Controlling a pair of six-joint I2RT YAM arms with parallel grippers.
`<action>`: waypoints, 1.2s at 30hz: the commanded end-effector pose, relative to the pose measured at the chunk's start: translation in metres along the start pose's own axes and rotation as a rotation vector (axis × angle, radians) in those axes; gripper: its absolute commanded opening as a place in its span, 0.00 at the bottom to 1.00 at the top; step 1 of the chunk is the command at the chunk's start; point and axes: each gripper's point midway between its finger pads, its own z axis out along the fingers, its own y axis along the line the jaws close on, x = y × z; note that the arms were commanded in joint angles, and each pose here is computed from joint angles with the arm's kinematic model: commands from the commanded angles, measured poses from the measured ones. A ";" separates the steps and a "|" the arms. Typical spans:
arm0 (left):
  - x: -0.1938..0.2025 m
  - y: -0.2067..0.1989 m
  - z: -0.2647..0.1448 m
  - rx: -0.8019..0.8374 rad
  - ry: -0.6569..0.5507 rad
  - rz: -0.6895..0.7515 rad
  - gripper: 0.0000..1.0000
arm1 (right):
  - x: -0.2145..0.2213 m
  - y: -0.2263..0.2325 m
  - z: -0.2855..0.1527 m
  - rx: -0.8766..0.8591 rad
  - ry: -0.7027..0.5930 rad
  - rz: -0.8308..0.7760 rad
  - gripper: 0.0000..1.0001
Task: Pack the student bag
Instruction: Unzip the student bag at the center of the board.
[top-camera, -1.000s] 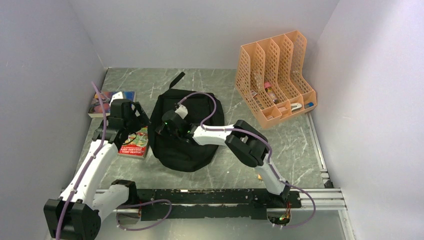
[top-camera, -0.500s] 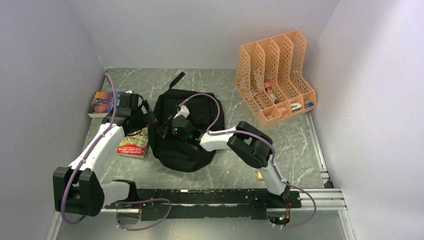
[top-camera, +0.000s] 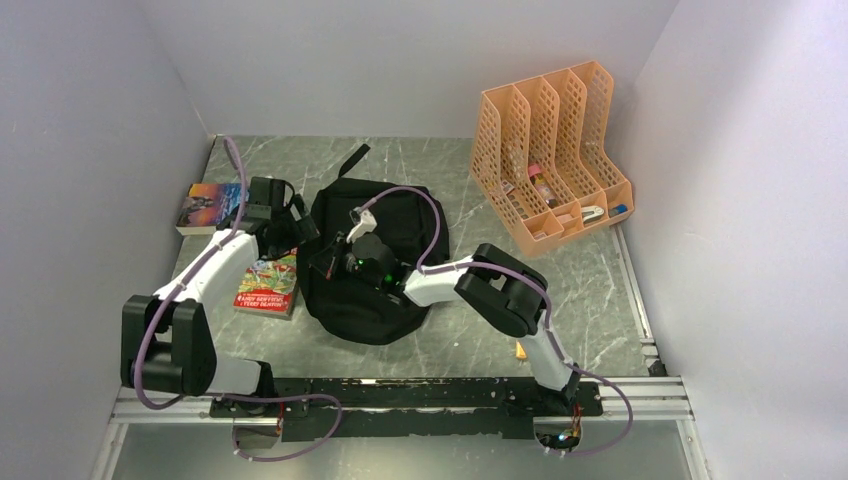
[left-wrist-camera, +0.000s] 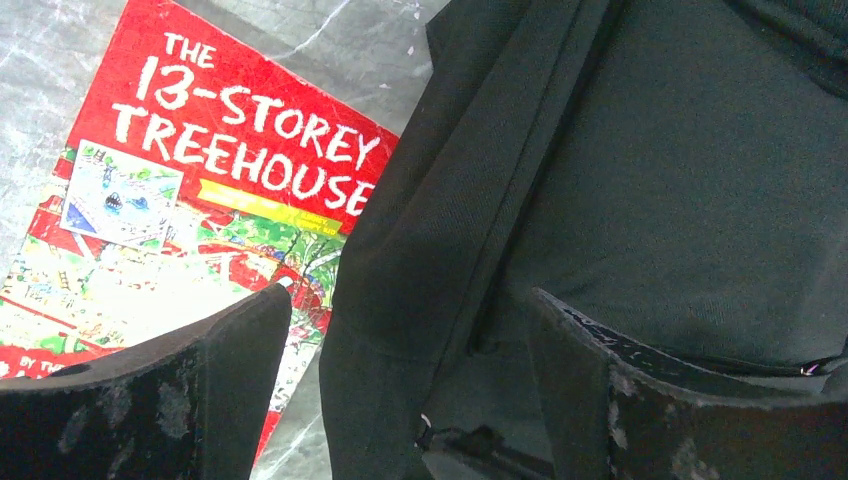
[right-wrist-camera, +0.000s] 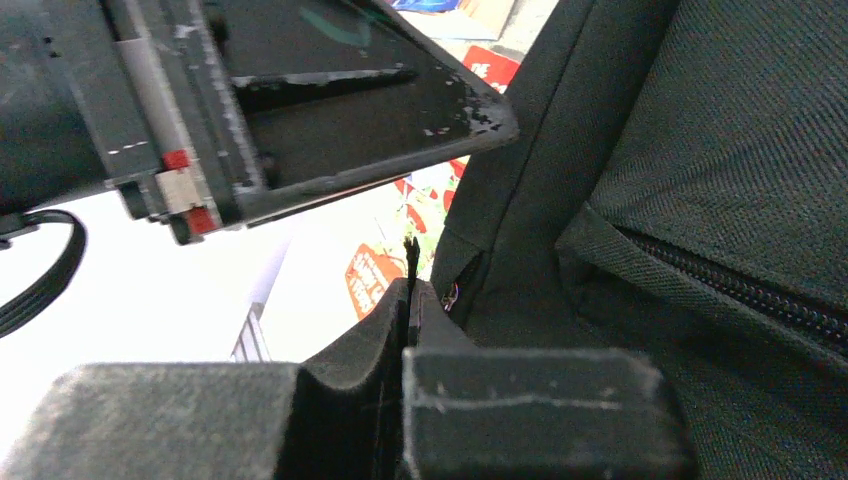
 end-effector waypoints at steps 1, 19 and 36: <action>-0.013 -0.011 0.006 0.041 -0.031 -0.009 0.89 | -0.018 0.031 -0.007 -0.097 -0.049 -0.034 0.00; -0.006 -0.031 0.030 0.128 0.044 0.030 0.16 | -0.009 0.042 -0.017 -0.224 -0.027 -0.188 0.00; -0.044 -0.042 0.036 0.114 -0.006 0.022 0.05 | 0.018 0.080 -0.059 -0.546 0.083 -0.433 0.00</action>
